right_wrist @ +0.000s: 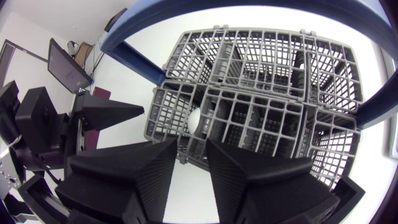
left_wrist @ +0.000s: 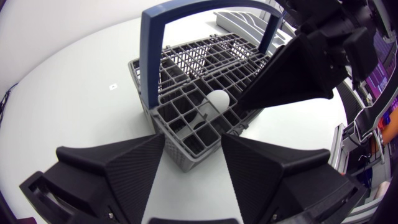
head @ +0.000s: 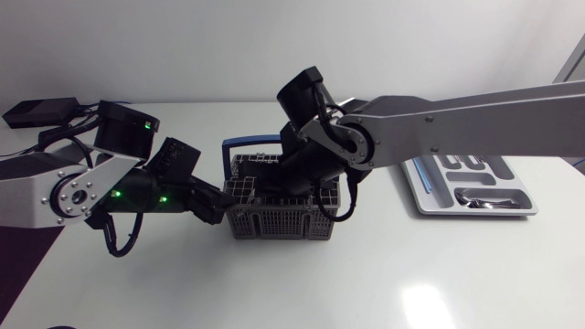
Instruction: Unload the cutlery basket into the drawer organizer.
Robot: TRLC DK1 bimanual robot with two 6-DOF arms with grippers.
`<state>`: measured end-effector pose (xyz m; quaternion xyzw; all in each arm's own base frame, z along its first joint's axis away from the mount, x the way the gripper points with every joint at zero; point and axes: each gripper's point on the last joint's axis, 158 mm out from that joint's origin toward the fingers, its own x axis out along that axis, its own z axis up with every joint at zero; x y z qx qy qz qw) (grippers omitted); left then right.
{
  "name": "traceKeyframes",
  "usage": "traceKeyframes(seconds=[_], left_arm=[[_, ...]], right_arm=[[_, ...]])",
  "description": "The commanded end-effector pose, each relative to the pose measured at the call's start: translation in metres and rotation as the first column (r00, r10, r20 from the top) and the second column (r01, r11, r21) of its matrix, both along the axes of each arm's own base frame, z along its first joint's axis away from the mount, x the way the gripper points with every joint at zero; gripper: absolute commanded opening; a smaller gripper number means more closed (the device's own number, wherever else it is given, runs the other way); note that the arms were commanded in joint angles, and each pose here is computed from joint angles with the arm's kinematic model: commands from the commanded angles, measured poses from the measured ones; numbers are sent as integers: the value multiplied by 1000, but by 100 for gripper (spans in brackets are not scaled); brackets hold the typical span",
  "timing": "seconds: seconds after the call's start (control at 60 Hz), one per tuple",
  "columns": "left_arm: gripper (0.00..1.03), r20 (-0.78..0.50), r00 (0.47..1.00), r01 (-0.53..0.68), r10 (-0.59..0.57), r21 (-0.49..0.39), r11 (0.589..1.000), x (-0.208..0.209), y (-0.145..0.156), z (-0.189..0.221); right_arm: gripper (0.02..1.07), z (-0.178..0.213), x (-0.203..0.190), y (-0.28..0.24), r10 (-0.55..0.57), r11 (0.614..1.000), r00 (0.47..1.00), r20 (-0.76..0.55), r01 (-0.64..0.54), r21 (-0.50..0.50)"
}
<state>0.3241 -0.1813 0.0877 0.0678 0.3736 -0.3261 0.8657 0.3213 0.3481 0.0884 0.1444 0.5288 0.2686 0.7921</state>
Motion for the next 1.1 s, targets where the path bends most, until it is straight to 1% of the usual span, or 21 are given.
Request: traceKeyframes(seconds=[0.0,0.167,0.417,0.683,1.083], left_arm=[[64,9,1000,23,-23,8,1000,-5,3,-4],[64,19,999,41,-41,5,999,-5,2,-5],[64,27,998,52,-52,5,999,-6,3,-6],[64,28,997,79,-78,-8,997,-11,0,-7],[64,41,994,97,-97,-17,995,-15,-4,-8]], right_arm=[[40,-3,2,8,-25,999,999,-32,26,22],[40,-7,8,10,-67,997,997,-49,69,40],[40,-8,12,11,-100,993,993,-58,103,58],[40,-7,15,11,-117,990,992,-52,120,71],[39,-20,14,11,-129,989,989,-70,133,65]])
